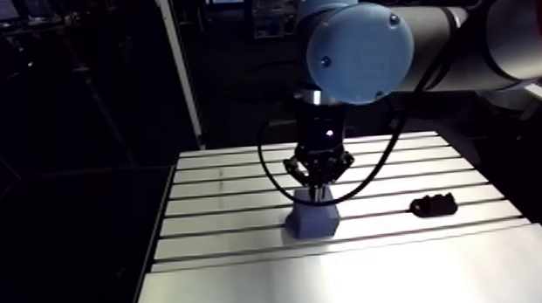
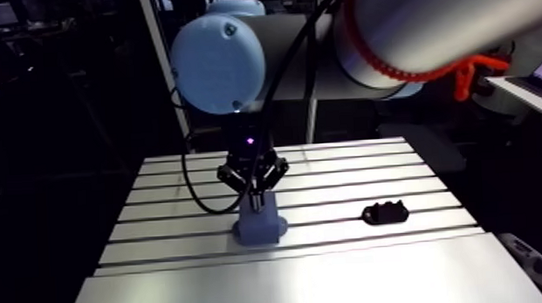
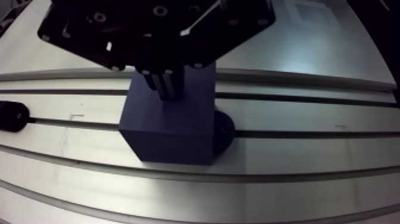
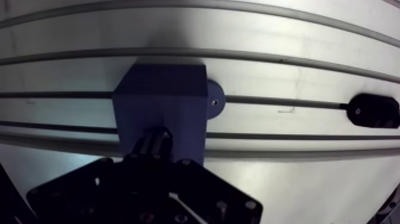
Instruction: Pick up the M10 bolt and insert it into the hex recess until seated.
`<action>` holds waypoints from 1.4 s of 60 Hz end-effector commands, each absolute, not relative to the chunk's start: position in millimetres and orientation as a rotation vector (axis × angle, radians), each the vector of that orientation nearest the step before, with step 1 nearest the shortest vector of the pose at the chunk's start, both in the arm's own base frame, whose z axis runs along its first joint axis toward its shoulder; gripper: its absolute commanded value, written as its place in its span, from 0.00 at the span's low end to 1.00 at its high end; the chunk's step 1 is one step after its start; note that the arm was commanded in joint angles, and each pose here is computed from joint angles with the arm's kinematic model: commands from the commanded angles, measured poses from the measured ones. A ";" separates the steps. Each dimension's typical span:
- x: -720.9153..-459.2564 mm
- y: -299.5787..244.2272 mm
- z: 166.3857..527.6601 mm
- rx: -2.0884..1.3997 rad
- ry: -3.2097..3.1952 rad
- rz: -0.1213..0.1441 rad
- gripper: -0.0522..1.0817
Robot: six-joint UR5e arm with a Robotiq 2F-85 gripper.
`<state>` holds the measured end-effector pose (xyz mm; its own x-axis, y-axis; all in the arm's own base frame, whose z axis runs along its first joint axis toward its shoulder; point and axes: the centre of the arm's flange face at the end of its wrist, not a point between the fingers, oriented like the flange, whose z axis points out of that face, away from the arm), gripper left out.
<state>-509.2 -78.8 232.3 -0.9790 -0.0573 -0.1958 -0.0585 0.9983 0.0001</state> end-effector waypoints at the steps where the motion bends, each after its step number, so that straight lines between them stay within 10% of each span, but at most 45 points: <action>1: -509.1 -78.3 230.2 -0.087 2.939 0.008 1.00; 84: -514.1 -77.0 230.9 -0.104 2.947 -0.004 1.00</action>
<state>-512.0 -77.0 227.8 -0.9775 -0.0703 -0.1988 -0.0706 0.9975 -0.0054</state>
